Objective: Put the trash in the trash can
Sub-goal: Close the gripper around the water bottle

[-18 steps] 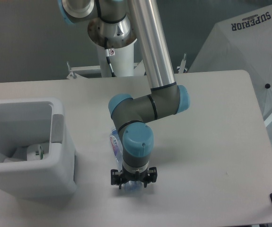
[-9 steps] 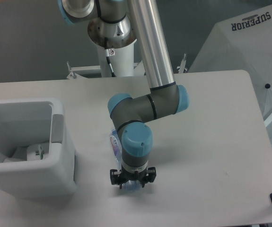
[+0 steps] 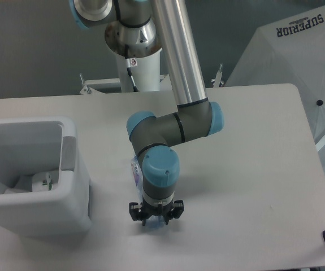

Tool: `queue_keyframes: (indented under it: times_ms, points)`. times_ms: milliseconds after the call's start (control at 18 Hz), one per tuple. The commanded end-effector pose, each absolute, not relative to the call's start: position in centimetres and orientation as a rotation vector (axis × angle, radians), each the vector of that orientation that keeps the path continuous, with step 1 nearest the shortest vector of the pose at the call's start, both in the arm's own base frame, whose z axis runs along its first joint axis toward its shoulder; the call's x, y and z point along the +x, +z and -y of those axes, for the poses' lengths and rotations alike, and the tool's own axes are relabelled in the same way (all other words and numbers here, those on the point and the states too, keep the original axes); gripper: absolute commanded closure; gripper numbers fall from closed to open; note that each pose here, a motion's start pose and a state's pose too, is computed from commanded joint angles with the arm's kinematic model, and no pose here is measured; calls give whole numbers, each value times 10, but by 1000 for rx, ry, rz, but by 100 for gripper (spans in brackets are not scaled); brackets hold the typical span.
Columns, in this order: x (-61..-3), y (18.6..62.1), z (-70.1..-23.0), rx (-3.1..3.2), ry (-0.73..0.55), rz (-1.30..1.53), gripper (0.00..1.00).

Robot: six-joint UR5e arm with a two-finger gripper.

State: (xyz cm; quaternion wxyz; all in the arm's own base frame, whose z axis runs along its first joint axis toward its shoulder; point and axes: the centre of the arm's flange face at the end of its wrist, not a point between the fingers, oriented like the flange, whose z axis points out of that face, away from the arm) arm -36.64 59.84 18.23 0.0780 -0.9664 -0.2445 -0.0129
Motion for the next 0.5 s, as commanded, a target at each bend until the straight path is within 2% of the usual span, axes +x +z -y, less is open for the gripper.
queue_keyframes:
  times_ms: [500]
  points:
    - [-366,188,-598,-2888,-33,730,34]
